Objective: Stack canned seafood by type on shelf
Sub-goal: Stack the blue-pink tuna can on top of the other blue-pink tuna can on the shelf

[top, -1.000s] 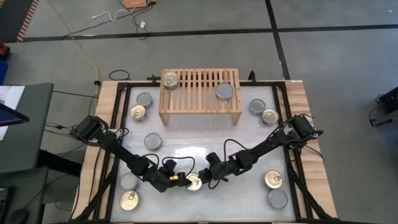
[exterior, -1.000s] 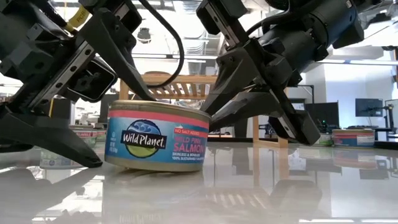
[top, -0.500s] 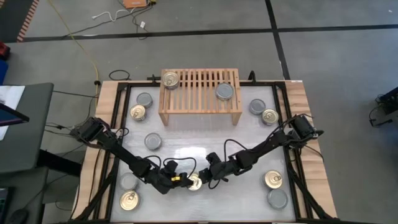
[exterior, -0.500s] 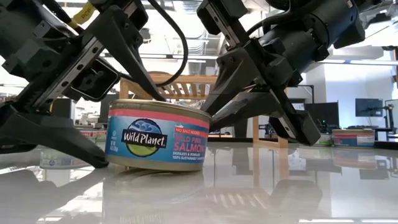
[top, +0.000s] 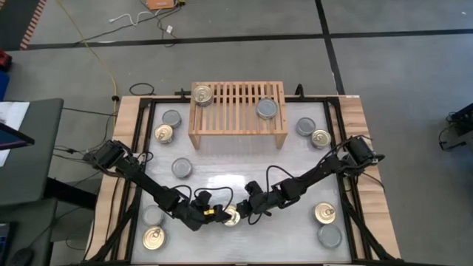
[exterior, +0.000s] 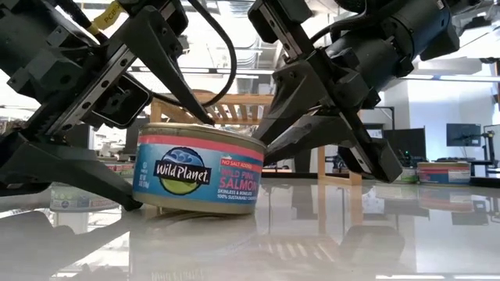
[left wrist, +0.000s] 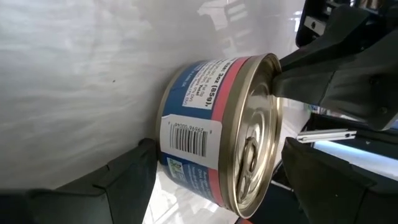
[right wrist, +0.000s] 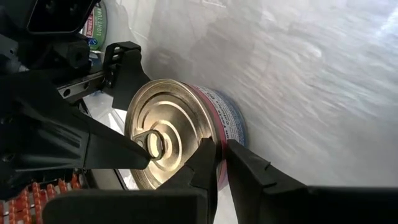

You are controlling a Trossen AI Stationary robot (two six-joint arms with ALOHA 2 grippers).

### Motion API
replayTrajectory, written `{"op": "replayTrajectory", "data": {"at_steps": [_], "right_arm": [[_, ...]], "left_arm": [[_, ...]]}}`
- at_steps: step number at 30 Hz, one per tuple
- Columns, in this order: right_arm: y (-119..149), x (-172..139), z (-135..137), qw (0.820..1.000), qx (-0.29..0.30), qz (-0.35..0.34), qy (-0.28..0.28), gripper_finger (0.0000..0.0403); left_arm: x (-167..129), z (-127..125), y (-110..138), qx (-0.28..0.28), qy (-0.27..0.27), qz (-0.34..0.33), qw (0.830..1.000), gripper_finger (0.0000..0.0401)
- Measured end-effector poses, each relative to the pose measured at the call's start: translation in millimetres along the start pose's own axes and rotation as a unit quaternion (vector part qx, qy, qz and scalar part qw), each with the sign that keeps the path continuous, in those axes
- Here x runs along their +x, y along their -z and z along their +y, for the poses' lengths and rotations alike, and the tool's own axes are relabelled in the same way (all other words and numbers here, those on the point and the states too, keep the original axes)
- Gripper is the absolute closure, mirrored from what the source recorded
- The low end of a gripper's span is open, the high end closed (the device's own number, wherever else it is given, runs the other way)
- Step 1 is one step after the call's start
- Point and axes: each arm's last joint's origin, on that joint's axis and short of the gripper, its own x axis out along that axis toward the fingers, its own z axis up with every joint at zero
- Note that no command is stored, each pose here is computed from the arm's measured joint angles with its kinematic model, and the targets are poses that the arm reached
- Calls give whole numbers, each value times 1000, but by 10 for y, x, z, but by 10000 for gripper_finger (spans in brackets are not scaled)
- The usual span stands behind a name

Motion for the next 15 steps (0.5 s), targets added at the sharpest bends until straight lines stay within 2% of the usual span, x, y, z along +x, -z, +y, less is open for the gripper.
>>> {"op": "replayTrajectory", "data": {"at_steps": [7, 15], "right_arm": [[22, -5, 2, 1000, -7, 0, 0, 340], [14, -1, 46, 999, -19, -11, -26, 340]], "left_arm": [[-1, -18, -4, -5, 17, -19, 1000, 72], [3, -25, -19, -18, 22, -31, 999, 72]]}}
